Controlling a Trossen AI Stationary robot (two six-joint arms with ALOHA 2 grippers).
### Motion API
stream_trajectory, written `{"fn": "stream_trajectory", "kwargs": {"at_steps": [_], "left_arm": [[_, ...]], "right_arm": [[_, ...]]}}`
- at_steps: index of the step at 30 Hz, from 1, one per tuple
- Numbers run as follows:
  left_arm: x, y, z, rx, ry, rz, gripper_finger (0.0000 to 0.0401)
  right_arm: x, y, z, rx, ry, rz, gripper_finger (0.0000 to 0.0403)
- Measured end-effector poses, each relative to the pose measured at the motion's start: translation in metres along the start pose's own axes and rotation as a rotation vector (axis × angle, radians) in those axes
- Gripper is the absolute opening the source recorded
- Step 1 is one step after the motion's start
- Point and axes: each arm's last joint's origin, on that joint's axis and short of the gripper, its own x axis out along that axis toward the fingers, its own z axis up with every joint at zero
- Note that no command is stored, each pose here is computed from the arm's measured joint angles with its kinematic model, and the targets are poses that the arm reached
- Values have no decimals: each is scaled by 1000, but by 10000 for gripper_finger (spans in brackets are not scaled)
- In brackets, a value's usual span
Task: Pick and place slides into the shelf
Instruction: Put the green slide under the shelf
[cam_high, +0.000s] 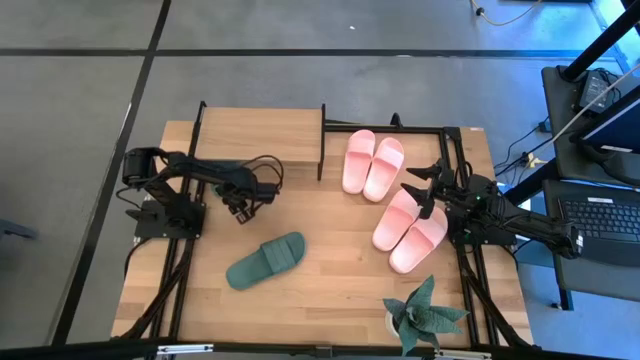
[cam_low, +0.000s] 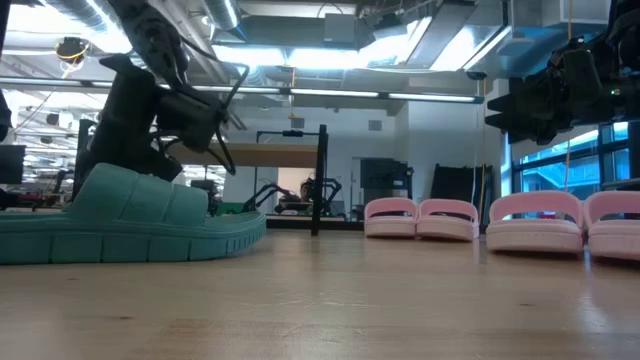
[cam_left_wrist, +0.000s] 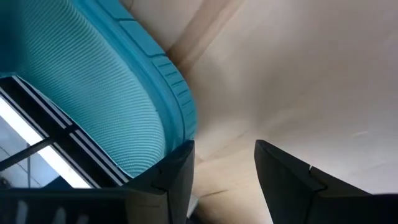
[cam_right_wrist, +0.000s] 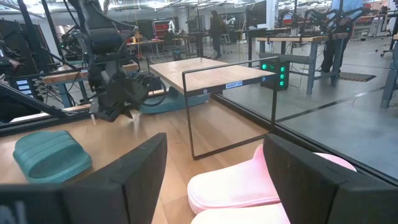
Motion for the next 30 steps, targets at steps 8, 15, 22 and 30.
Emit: {"fn": "stream_trajectory", "kwargs": {"at_steps": [8, 15, 22, 30], "left_arm": [[3, 8, 4, -35, 23, -5, 160], [1, 4, -3, 44, 83, -37, 160], [-9, -7, -4, 104, 32, -45, 160], [-44, -25, -6, 283, -114, -95, 160]], "right_arm": [[0, 0, 0, 0, 0, 0, 268], [0, 0, 0, 0, 0, 0, 268], [0, 0, 0, 0, 0, 0, 268], [0, 0, 0, 3, 0, 0, 268]]}}
